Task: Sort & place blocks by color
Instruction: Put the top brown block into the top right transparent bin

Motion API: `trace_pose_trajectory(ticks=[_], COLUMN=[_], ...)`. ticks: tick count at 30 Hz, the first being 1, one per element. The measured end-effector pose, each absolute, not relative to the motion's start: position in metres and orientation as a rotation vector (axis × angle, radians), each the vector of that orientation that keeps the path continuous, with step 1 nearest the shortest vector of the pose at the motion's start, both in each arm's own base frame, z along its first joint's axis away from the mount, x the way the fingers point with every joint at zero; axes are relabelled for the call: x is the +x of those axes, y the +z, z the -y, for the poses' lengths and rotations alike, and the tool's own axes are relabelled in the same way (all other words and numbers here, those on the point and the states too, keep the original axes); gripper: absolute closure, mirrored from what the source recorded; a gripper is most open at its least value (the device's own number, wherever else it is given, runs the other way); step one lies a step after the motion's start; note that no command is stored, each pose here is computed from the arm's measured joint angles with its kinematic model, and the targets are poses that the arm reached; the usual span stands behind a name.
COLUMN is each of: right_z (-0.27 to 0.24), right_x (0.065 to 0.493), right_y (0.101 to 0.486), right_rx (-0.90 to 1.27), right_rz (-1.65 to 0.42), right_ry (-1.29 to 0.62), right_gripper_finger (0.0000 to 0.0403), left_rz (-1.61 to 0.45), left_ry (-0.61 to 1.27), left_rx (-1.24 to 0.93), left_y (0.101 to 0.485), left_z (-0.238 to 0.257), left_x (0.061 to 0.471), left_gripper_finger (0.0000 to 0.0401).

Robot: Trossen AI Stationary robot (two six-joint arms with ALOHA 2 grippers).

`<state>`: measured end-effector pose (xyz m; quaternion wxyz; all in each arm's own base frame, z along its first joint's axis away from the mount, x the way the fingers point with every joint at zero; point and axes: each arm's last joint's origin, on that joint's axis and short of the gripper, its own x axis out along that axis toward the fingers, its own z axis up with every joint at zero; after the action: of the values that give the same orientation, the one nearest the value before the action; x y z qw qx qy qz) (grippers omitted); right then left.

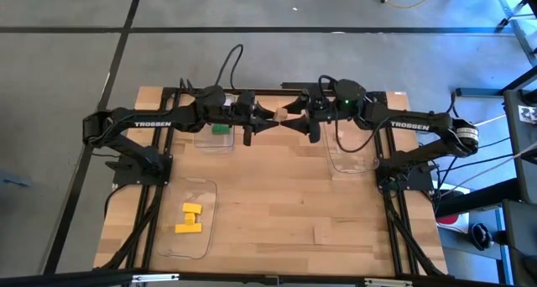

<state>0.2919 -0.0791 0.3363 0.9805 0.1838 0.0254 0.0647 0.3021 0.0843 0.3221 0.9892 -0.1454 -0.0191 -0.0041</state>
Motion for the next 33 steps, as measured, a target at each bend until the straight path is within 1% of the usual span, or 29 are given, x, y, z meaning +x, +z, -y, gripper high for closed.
trace_pose_trajectory(ticks=[2,4,11,17,20,23,26,29,33], right_z=[0.077,0.076,0.074,0.074,0.074,0.079,0.084,0.087,0.090], right_x=[0.293,0.293,0.294,0.294,0.290,0.276,0.259,0.238,0.214], right_y=[0.336,0.336,0.336,0.337,0.339,0.346,0.350,0.351,0.342], right_rx=[0.367,0.369,0.361,0.396,0.393,0.379,0.361,0.342,0.366], right_rz=[-0.047,-0.045,-0.039,-0.040,-0.045,-0.064,-0.110,-0.183,-0.348], right_ry=[0.124,0.116,0.090,0.092,0.085,0.076,0.038,-0.019,-0.113], right_gripper_finger=[0.0140,0.0160,0.0271,0.0272,0.0272,0.0272,0.0272,0.0272,0.0272], left_rz=[0.038,0.039,0.038,0.036,0.034,0.015,-0.046,-0.066,-0.015], left_ry=[-0.011,-0.015,-0.023,-0.032,-0.033,-0.025,-0.016,-0.006,0.045], left_rx=[-0.292,-0.291,-0.298,-0.350,-0.373,-0.406,-0.430,-0.437,-0.373], left_y=[0.322,0.322,0.323,0.323,0.324,0.329,0.333,0.342,0.359], left_z=[-0.084,-0.084,-0.082,-0.083,-0.086,-0.092,-0.098,-0.101,-0.103], left_x=[0.302,0.302,0.302,0.302,0.300,0.289,0.273,0.254,0.229], left_gripper_finger=[0.0286,0.0286,0.0286,0.0282,0.0236,0.0188,0.0160,0.0151,0.0152])
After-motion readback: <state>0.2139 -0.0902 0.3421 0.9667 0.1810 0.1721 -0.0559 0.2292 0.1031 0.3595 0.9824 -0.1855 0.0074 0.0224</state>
